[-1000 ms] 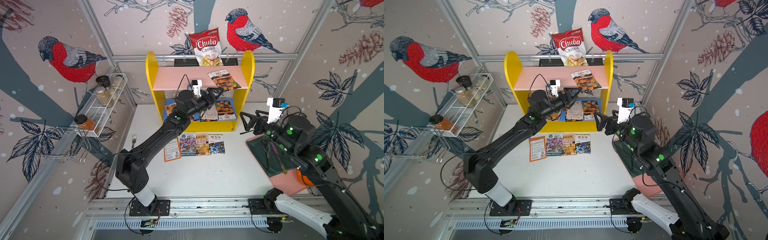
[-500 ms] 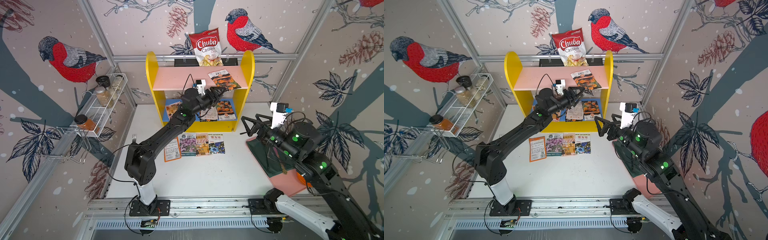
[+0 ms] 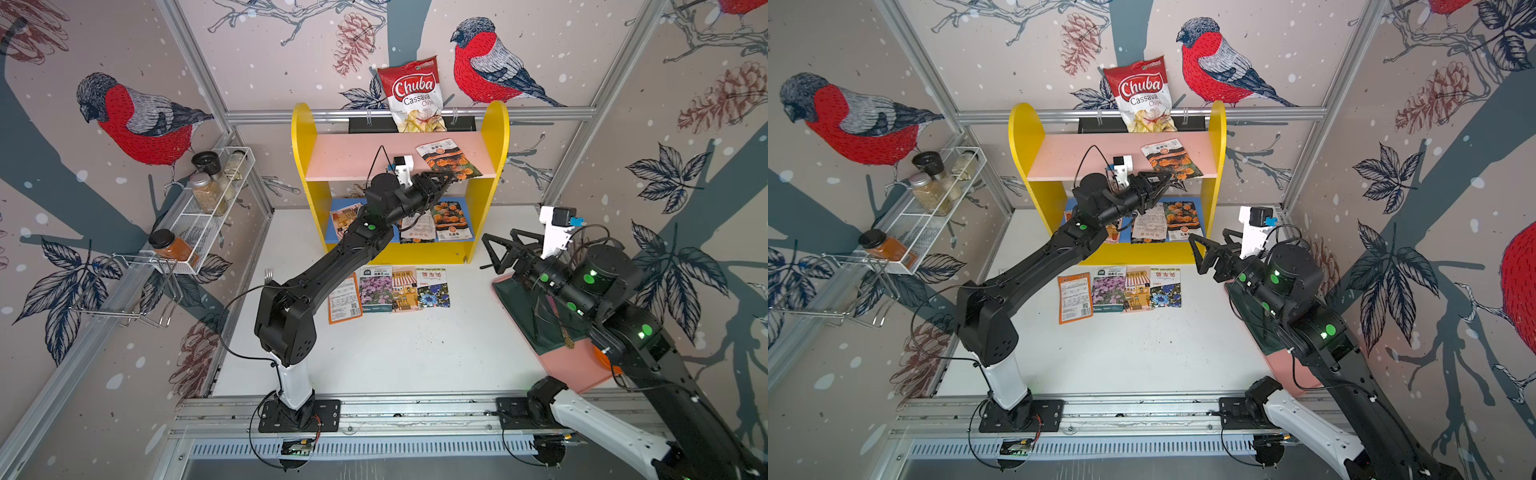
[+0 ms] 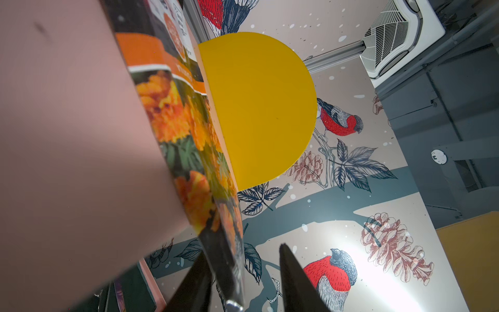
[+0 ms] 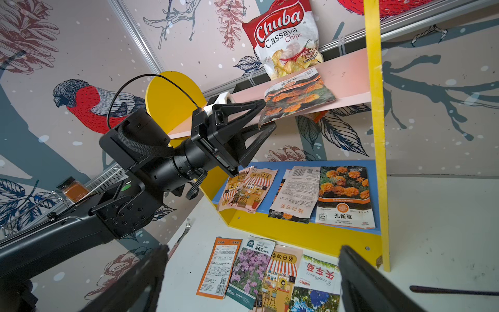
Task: Take the seed bag off the shelf
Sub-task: Pick up the seed packet from the shelf.
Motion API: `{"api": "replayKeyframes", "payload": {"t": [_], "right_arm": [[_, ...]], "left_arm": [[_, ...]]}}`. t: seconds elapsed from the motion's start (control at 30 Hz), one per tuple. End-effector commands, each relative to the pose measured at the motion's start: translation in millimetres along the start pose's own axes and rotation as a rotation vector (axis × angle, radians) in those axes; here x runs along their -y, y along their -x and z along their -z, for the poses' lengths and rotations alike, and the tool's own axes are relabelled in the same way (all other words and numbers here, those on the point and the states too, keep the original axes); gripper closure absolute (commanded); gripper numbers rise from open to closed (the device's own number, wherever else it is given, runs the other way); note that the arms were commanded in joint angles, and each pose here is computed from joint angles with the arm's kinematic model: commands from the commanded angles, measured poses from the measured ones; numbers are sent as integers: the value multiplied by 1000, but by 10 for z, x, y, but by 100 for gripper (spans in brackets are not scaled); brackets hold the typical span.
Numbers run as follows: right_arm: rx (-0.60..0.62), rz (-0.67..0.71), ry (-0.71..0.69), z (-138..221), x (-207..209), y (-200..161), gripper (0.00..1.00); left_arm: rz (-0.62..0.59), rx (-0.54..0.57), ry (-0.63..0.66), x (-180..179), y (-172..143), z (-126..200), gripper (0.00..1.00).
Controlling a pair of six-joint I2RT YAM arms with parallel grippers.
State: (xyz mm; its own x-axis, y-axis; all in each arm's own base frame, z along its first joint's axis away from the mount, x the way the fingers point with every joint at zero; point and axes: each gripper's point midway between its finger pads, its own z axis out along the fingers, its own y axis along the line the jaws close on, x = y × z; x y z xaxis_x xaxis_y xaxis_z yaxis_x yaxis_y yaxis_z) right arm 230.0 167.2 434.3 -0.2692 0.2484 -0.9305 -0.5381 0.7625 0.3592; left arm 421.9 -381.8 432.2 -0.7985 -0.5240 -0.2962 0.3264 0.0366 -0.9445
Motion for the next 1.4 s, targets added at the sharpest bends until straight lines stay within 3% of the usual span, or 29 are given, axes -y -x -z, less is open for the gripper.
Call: {"api": "replayKeyframes", "payload": {"t": [0.0,0.53,0.87,1.37], "right_arm": [[26,-1,12,17,-31,63,0],[18,-2,14,7,-28,32,0],[21,3,14,27,-32,50,0],[46,22,47,175,-113,137,0]], "left_arm": [[-15,16,-45,117,43,-18,62],[-5,29,-54,154,83,-59,79],[3,19,-49,114,68,-84,100],[-88,-84,-45,296,-175,-26,100]]}}
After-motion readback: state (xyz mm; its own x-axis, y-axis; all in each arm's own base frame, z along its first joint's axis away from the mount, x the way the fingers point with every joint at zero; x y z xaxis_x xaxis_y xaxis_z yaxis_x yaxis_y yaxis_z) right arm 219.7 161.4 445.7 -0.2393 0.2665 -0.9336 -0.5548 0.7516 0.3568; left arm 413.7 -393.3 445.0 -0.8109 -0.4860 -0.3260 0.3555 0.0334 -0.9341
